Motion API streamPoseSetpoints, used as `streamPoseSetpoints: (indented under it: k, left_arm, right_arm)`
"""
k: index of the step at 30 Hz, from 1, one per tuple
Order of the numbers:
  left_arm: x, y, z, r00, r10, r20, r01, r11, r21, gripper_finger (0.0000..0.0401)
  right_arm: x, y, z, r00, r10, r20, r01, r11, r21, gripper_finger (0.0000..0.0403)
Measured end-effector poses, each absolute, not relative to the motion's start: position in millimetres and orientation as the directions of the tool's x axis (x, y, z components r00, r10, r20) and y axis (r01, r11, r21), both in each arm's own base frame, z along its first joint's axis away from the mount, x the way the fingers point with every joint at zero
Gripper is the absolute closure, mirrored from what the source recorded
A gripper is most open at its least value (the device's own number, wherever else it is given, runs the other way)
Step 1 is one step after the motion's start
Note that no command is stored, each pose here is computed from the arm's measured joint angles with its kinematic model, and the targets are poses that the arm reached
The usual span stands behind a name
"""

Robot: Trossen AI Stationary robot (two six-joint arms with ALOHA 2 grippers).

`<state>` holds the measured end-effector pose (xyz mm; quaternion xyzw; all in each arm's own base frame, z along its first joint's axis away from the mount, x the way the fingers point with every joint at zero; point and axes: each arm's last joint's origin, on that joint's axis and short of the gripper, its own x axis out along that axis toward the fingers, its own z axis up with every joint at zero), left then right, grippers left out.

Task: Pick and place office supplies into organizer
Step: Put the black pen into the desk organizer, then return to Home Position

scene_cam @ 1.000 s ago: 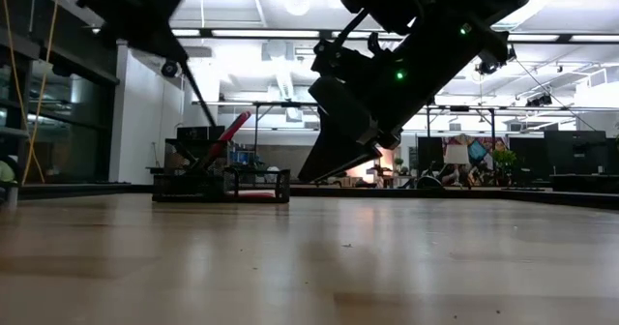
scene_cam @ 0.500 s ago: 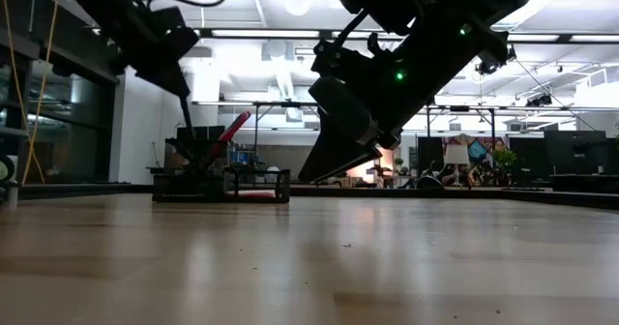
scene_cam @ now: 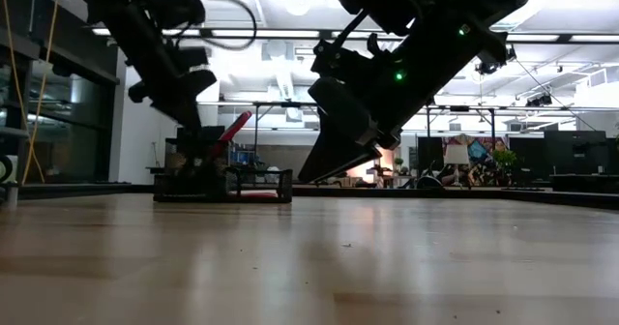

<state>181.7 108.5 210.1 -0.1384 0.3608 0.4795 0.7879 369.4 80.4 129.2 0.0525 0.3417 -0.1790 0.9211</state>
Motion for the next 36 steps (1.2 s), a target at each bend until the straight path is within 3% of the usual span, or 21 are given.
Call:
streamPoseSetpoints:
  k: [11, 18, 23, 28, 31, 36]
  left_arm:
    - [184, 100, 233, 0.402, 0.640, -0.656, -0.825, 0.563, 0.043, 0.0167]
    - [180, 58, 266, 0.650, 0.568, -0.505, -0.683, 0.728, -0.061, 0.0105]
    - [175, 8, 280, 0.877, 0.382, -0.292, -0.423, 0.902, -0.091, 0.0081]
    - [171, -39, 228, 0.979, 0.135, -0.153, -0.148, 0.986, -0.081, 0.0069]
    - [160, -54, 191, 0.988, 0.111, -0.107, -0.119, 0.990, -0.077, 0.0066]
    - [137, -65, 154, 0.990, 0.094, -0.108, -0.097, 0.995, -0.027, 0.0065]
  right_arm:
    - [369, 79, 129, 0.694, -0.339, -0.635, 0.407, 0.912, -0.042, 0.0263]
    - [367, 79, 126, 0.675, -0.293, -0.677, 0.426, 0.904, 0.033, 0.0263]
    - [368, 91, 129, 0.717, -0.244, -0.653, 0.357, 0.933, 0.044, 0.0263]
    - [368, 106, 132, 0.852, -0.088, -0.515, 0.178, 0.976, 0.128, 0.0263]
    - [357, 104, 124, 0.908, 0.020, -0.419, 0.068, 0.978, 0.195, 0.0263]
    - [324, 96, 103, 0.941, 0.022, -0.339, 0.033, 0.987, 0.156, 0.0262]
